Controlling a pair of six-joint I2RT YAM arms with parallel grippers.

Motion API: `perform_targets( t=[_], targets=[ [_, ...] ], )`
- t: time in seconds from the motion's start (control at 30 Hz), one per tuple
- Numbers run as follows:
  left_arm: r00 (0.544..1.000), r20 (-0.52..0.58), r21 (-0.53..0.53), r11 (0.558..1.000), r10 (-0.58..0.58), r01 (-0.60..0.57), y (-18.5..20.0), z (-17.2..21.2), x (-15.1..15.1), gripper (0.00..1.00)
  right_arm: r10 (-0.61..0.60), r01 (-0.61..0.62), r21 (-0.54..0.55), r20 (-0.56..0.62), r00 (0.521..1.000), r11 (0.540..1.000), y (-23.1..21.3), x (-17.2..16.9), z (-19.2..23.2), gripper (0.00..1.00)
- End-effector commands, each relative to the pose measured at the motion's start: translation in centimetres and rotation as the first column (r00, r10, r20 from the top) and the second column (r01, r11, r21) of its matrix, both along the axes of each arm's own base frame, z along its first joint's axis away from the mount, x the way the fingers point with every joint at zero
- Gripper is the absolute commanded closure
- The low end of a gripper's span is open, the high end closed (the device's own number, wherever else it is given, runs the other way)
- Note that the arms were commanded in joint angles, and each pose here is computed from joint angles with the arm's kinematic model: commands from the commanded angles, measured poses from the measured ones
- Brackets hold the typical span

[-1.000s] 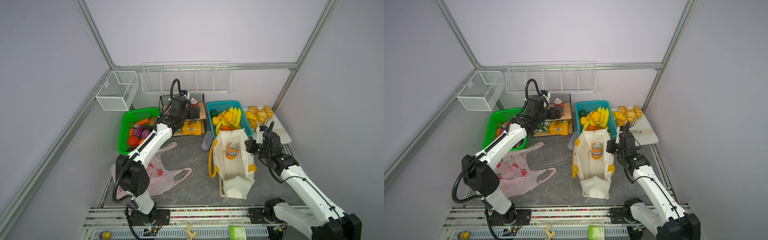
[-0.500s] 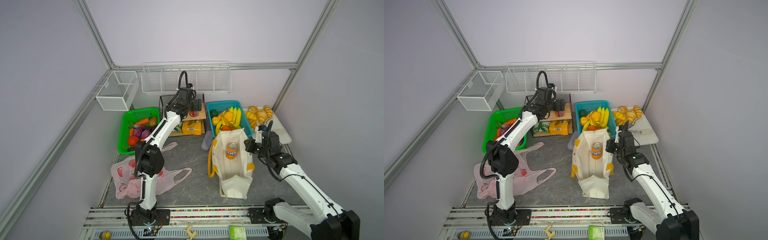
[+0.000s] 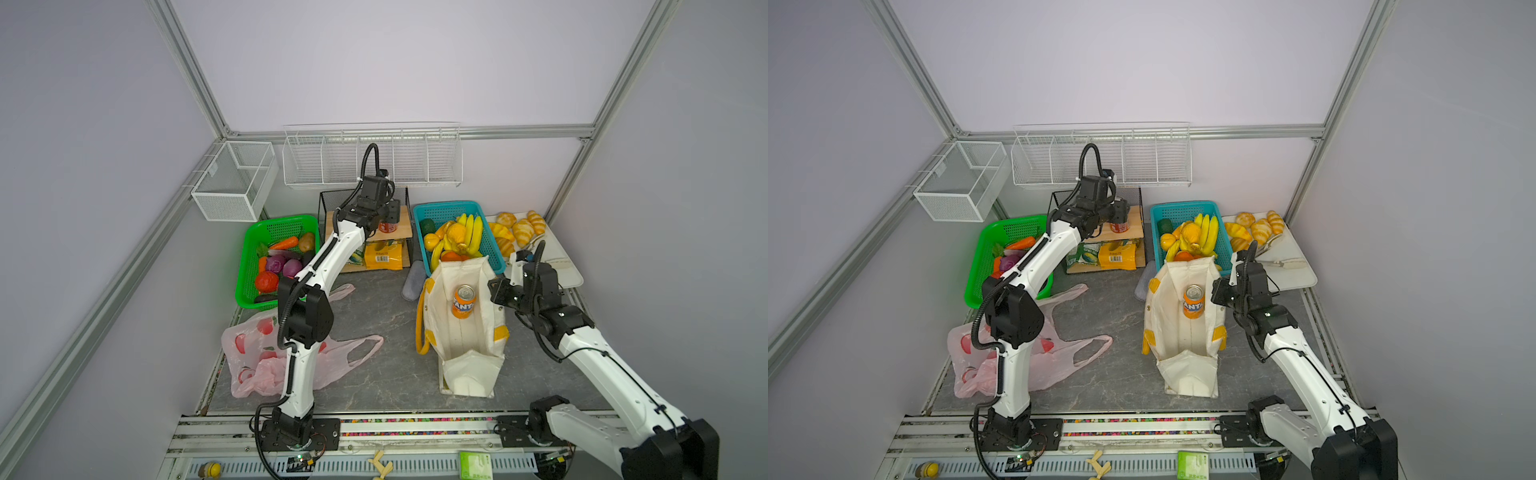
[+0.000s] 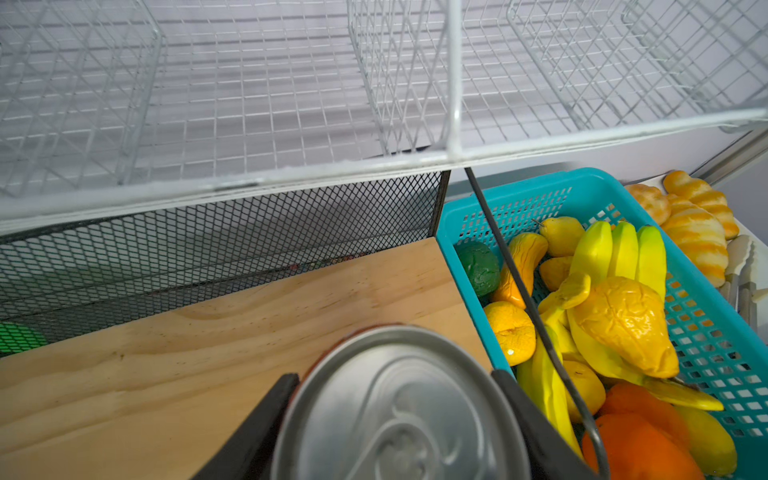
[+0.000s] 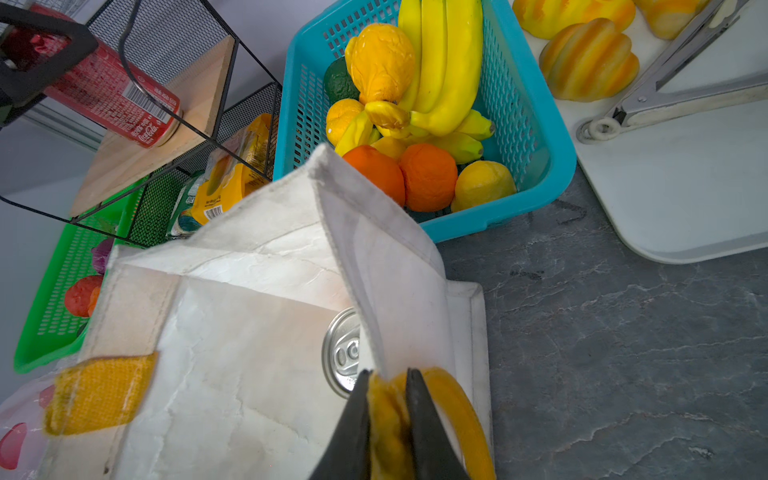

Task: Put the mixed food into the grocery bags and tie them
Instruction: 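Carry the Coca-Cola can with the left gripper toward the tote bag opening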

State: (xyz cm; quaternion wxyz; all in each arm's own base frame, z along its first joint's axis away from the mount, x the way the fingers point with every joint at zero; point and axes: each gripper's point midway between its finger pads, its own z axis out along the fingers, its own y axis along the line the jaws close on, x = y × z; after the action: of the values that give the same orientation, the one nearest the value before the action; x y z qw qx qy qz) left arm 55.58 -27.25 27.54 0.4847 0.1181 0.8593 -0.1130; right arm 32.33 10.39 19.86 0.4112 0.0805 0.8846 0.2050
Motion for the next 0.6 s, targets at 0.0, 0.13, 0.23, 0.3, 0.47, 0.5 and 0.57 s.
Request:
perform_targets(
  t=[0.0, 0.13, 0.23, 0.3, 0.47, 0.5, 0.57],
  targets=[
    [0.999, 0.035, -0.001, 1.0, 0.017, -0.017, 0.8, 1.9, -0.2, 0.6, 0.002, -0.002, -0.008, 0.016, 1.0, 1.0, -0.1, 0.2, 0.4, 0.83],
    [0.996, 0.088, -0.049, 0.999, 0.024, -0.019, 1.5, 4.8, -2.2, 0.65, 0.002, -0.002, -0.008, 0.019, 1.0, 1.0, -0.1, 0.3, 0.7, 0.83],
    [0.99, 0.138, -0.091, 0.996, 0.006, 0.006, 1.5, 7.1, -5.3, 0.69, 0.004, -0.004, -0.015, 0.022, 1.0, 1.0, -0.1, 0.4, 0.8, 0.83],
    [0.985, 0.17, -0.111, 0.993, -0.012, 0.031, 1.3, 8.2, -8.0, 0.69, 0.004, -0.004, -0.019, 0.022, 1.0, 1.0, -0.2, 0.6, 0.9, 0.83],
    [0.956, 0.255, -0.185, 0.963, -0.146, 0.196, -1.9, 10.8, -17.0, 0.71, 0.008, -0.007, -0.032, 0.015, 1.0, 0.999, -0.2, 1.1, 0.4, 0.83],
    [0.946, 0.269, -0.205, 0.949, -0.181, 0.24, -3.0, 11.0, -19.0, 0.72, 0.01, -0.01, -0.033, 0.014, 1.0, 0.999, -0.1, 1.2, 0.4, 0.83],
    [0.919, 0.292, -0.222, 0.915, -0.266, 0.336, -5.6, 10.9, -22.6, 0.75, 0.018, -0.017, -0.037, 0.012, 1.0, 0.999, 0.0, 1.4, 0.4, 0.83]
  ],
)
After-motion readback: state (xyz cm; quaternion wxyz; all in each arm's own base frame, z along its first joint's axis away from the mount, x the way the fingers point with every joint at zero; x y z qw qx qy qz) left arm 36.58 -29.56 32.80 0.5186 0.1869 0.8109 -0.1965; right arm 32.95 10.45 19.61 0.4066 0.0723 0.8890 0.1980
